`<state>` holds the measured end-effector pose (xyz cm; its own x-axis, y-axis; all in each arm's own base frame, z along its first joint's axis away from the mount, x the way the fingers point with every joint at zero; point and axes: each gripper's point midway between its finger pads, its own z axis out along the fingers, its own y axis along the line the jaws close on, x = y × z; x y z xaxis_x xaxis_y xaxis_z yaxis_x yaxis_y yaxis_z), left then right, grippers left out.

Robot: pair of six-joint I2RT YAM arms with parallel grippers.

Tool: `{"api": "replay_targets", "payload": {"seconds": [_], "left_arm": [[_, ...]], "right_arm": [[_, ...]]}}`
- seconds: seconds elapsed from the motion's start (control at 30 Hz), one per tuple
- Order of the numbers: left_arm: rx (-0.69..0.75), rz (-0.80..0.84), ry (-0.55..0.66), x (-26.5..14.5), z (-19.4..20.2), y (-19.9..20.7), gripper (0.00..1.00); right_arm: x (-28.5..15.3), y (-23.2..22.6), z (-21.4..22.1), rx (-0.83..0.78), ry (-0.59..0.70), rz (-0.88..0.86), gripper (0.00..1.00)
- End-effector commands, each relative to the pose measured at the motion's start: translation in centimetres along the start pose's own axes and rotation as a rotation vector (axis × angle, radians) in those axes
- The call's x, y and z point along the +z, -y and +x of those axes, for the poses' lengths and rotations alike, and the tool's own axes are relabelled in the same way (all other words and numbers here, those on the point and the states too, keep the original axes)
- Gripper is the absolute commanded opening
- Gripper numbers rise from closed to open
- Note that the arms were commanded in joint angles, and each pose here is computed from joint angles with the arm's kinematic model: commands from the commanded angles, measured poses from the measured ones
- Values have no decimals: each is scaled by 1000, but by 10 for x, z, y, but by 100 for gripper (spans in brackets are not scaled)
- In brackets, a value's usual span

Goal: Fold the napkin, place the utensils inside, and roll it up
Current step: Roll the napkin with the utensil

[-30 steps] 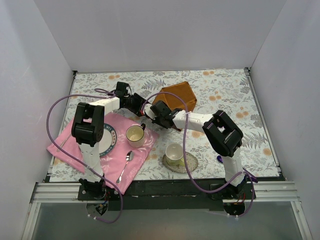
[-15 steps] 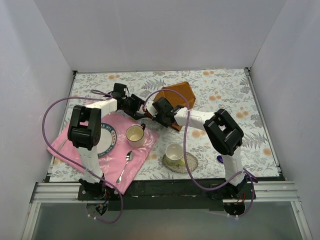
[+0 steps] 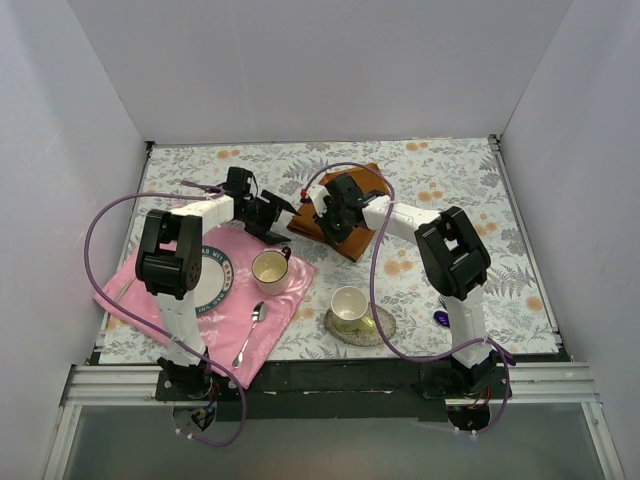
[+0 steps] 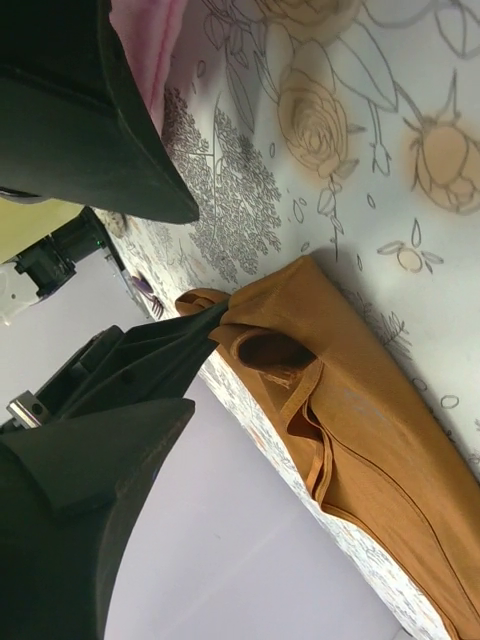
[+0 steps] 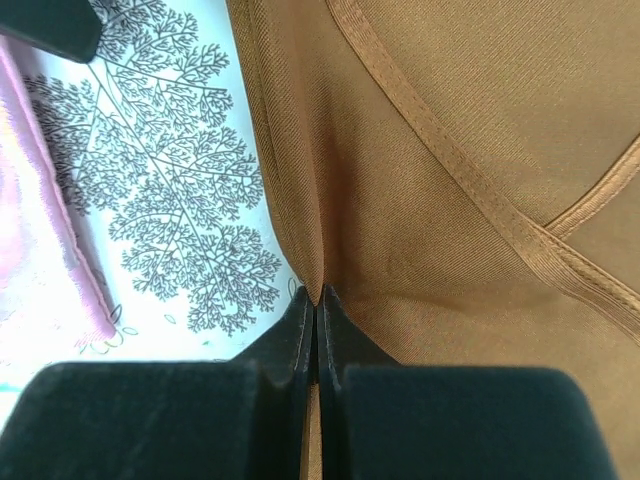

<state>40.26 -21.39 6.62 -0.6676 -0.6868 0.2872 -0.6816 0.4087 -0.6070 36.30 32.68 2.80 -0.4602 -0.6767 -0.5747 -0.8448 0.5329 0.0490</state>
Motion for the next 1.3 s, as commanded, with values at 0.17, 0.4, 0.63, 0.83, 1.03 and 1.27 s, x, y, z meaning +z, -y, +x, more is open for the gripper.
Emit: {"api": "replay_targets", "payload": {"seconds": [0.17,0.4,0.63,0.83,1.03,1.27], "left_arm": [[28,15,-43,18,21,17,72],[16,-8,-57,37,27,10,65],[-2,-16,-13,51,19,-5,49],[12,2,23,54,10,2,29],[23,-13,16,55,7,11,1],[-20,-67,-41,46,19,11,0]], "right_arm": [[7,-18,16,149,-44,-212,1],[6,-12,14,185,-36,-245,1],[7,-9,15,209,-36,-260,1],[4,-5,13,196,-30,-236,1],[-7,6,9,158,-35,-171,4],[-28,3,-13,89,11,-119,23]]}}
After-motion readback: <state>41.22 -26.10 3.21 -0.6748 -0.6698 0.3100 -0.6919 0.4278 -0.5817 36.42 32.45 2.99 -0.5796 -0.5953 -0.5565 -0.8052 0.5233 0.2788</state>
